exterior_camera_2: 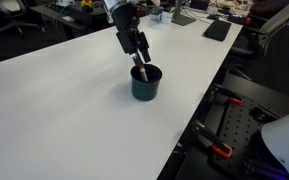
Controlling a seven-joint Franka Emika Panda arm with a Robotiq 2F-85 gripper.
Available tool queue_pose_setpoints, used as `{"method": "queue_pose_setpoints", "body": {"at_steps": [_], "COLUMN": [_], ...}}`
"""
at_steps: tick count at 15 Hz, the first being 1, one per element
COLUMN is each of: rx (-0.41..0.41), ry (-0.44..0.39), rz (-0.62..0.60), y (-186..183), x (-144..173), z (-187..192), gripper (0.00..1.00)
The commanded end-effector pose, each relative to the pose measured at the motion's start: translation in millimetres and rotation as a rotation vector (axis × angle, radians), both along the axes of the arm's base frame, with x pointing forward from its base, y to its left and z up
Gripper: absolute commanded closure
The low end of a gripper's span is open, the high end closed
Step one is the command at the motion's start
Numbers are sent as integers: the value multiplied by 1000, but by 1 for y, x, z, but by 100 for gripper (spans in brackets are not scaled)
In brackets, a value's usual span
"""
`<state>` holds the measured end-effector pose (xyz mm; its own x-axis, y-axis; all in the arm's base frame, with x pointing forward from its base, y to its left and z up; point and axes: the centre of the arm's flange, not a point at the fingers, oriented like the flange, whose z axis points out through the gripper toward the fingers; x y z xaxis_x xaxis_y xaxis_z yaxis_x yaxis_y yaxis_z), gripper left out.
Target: Move the marker to the table
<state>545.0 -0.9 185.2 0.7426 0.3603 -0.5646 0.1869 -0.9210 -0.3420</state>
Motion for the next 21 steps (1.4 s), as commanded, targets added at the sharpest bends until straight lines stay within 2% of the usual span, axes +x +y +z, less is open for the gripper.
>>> {"method": "queue_pose_setpoints", "body": {"at_steps": [1,3,6,8,9,10,11,17,18,21], "rx": [19,18,18,17,16,13,9,-19,-18,-16], "ry": [-21,-21,-21,-21,-20,-20,-23,-82,-87,-96], "rz": [-13,-13,-14,-13,-12,-11,-8,4,6,10], "y": [2,2,2,2,2,2,1,-10,-11,-9], "x": [-7,-7,-7,-7,-7,-7,-7,2,3,4], "z": [3,3,2,3,3,3,4,2,1,1], "gripper": [45,55,78,81,78,55,53,7,1,0]}}
